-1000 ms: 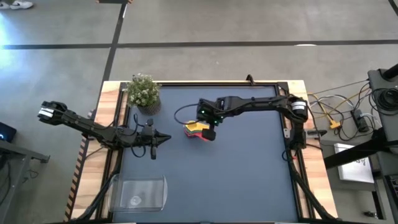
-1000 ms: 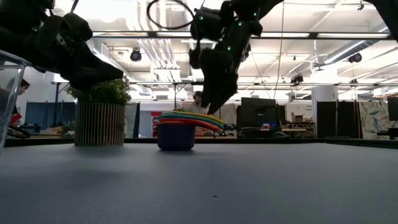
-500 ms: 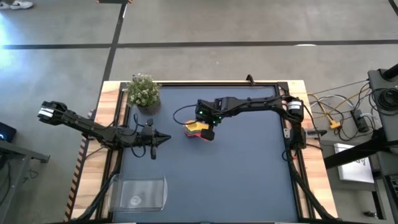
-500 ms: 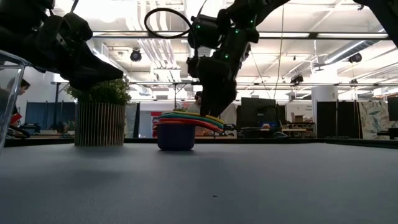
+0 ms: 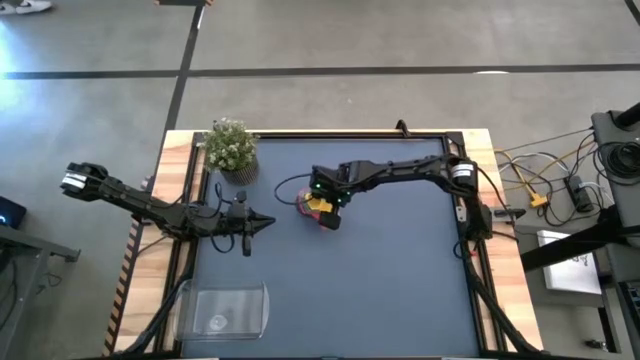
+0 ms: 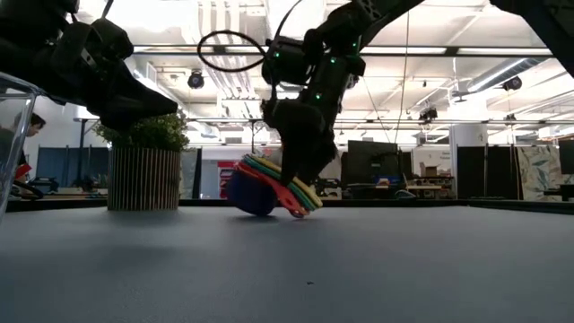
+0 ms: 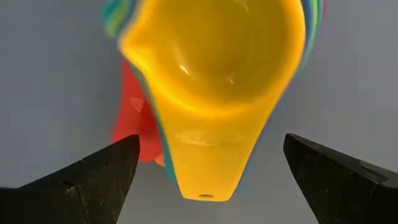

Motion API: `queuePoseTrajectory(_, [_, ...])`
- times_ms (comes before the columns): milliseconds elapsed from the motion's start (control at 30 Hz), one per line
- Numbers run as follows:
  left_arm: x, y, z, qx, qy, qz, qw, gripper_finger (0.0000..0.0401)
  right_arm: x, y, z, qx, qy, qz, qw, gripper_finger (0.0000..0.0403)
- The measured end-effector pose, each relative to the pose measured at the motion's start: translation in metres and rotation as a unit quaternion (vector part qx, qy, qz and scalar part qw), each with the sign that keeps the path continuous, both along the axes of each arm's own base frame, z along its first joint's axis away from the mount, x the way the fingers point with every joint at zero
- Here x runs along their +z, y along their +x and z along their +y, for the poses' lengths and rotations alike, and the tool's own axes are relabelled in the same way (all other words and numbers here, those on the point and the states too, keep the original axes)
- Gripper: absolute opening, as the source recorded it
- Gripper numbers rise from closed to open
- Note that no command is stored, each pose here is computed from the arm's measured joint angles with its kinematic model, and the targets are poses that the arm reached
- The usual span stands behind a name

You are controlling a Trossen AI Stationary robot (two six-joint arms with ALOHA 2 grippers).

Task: Nest measuring cups in basket
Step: Put the stacked measuring cups into the transparent bin

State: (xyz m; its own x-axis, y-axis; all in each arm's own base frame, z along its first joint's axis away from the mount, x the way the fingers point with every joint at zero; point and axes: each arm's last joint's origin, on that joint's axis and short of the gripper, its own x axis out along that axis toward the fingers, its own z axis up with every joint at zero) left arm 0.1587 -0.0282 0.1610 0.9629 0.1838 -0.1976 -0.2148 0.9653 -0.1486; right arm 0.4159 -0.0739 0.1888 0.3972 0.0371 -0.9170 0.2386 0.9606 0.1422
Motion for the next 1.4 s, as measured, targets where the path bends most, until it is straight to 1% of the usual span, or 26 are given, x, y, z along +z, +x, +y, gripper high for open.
queuePoseTrajectory(167, [0.000,0.000,0.000,-0.001,0.004,0.002,1.000,0.0000,0.012,0.004,0.000,-0.007,0.002,-0.019,1.000,0.0386])
queuePoseTrajectory(300, [0.000,0.000,0.000,0.000,0.003,0.002,1.000,0.0000,0.015,0.005,0.000,-0.025,0.010,-0.026,0.999,0.0386])
queuePoseTrajectory(667, [-0.003,0.002,0.000,0.009,0.004,0.007,1.000,0.0000,0.017,0.007,0.000,-0.023,0.007,-0.037,0.999,0.0386])
queuePoseTrajectory(767, [0.003,0.008,-0.001,0.014,0.013,0.006,1.000,0.0000,0.021,0.004,-0.001,-0.019,0.004,-0.037,0.999,0.0386])
queuePoseTrajectory(900, [0.018,0.027,-0.006,0.012,0.035,0.006,0.999,0.0000,0.035,0.000,0.000,-0.002,-0.007,-0.053,0.999,0.0386])
queuePoseTrajectory(967, [0.025,0.039,-0.008,0.019,0.056,0.011,0.998,0.0000,0.043,-0.002,0.001,0.002,-0.011,-0.063,0.998,0.0386])
queuePoseTrajectory(1067, [0.030,0.059,-0.009,0.030,0.099,0.036,0.994,0.0000,0.055,-0.009,0.002,0.012,-0.016,-0.064,0.998,0.0386])
queuePoseTrajectory(1133, [0.031,0.072,-0.005,0.040,0.116,0.056,0.991,0.0000,0.063,-0.016,0.003,0.019,-0.019,-0.061,0.998,0.0386])
queuePoseTrajectory(1200, [0.032,0.085,0.003,0.049,0.117,0.076,0.989,0.0000,0.068,-0.021,0.004,0.020,-0.018,-0.057,0.998,0.0386])
queuePoseTrajectory(1333, [0.029,0.109,0.021,0.002,0.090,0.096,0.991,0.0000,0.070,-0.031,0.008,0.022,-0.020,-0.068,0.997,0.0386])
queuePoseTrajectory(1400, [0.025,0.117,0.031,-0.006,0.080,0.103,0.991,0.0000,0.066,-0.037,0.012,0.025,-0.022,-0.077,0.996,0.0386])
